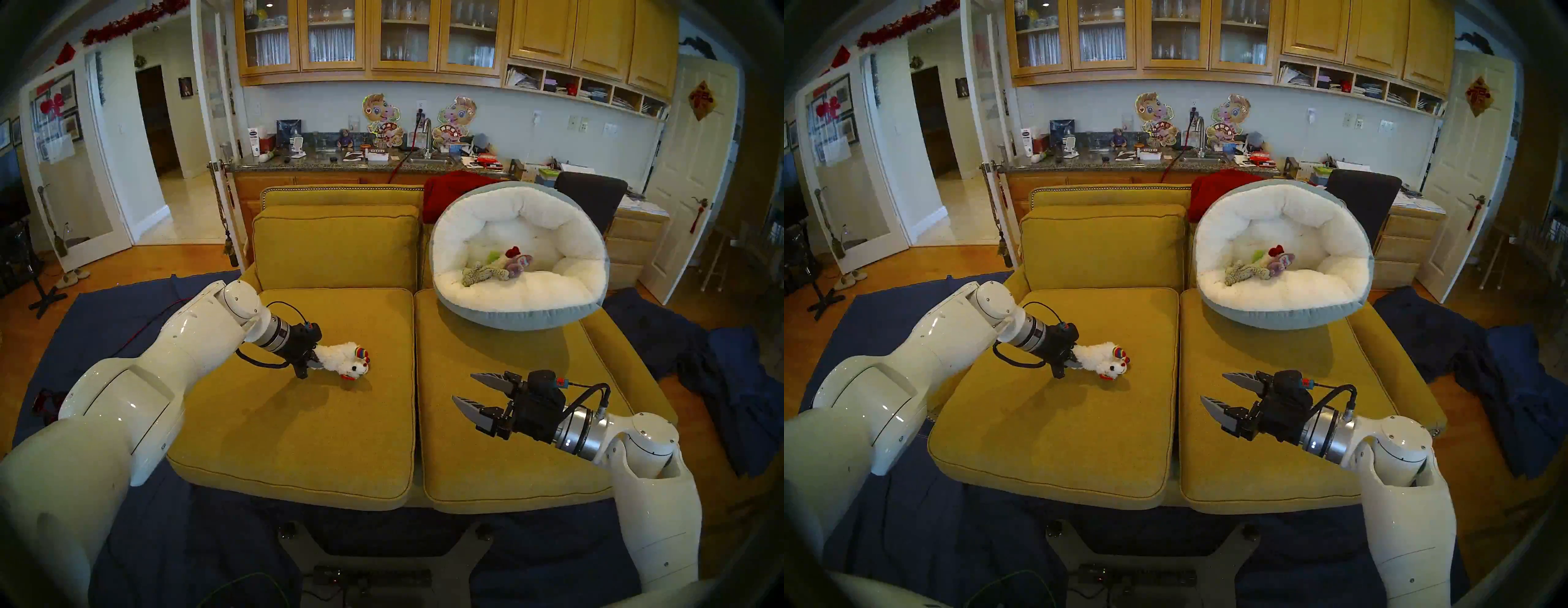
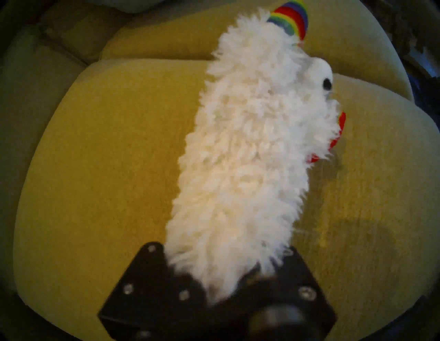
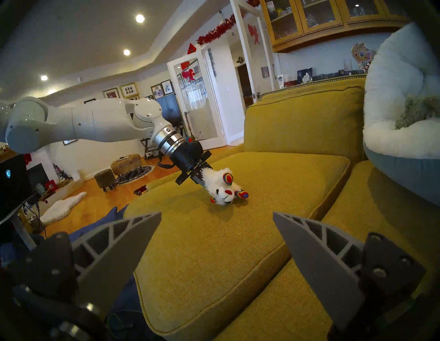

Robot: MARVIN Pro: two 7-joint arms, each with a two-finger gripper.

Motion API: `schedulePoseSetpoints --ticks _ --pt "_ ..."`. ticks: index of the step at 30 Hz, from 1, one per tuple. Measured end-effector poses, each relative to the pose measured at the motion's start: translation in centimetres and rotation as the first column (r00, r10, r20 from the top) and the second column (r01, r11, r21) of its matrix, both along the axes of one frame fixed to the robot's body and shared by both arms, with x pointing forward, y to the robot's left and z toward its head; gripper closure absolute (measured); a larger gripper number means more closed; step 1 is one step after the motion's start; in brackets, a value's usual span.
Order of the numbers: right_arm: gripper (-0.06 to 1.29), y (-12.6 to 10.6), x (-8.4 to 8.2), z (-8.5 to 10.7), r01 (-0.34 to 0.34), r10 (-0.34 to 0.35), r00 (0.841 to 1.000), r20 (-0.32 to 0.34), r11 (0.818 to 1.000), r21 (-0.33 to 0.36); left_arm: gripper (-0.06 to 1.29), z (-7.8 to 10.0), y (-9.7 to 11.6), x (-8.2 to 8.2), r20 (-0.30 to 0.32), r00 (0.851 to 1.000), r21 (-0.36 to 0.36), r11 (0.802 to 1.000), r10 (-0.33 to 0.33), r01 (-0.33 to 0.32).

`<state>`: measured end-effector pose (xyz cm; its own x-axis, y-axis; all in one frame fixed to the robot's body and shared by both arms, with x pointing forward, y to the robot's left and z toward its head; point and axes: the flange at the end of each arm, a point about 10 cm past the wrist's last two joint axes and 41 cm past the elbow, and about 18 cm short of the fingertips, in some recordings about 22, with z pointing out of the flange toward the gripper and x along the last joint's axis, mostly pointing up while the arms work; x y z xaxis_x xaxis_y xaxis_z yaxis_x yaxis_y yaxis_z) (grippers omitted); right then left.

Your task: Put toys into dog bed

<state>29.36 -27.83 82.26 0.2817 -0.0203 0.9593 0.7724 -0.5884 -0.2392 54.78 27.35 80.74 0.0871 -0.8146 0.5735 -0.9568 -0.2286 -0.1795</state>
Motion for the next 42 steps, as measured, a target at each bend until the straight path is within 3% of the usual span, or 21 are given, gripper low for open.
schedulePoseSetpoints --ticks 7,21,42 --pt "0.02 0.1 0.0 0.0 -0.005 0.005 1.0 0.001 1.0 0.002 1.13 2.6 -0.8 0.5 0.029 0.998 -0.045 0.997 -0.058 0.059" --pt "0.02 0.5 -0.3 0.4 -0.023 0.023 1.0 0.012 1.0 0.009 1.13 7.2 -3.9 0.3 0.024 0.98 0.004 0.98 -0.198 0.198" --pt "0.02 1.1 -0.8 0.7 -0.043 0.042 0.999 0.023 0.999 0.015 1.13 11.1 -10.8 -1.0 0.023 0.98 0.065 0.979 -0.196 0.194"
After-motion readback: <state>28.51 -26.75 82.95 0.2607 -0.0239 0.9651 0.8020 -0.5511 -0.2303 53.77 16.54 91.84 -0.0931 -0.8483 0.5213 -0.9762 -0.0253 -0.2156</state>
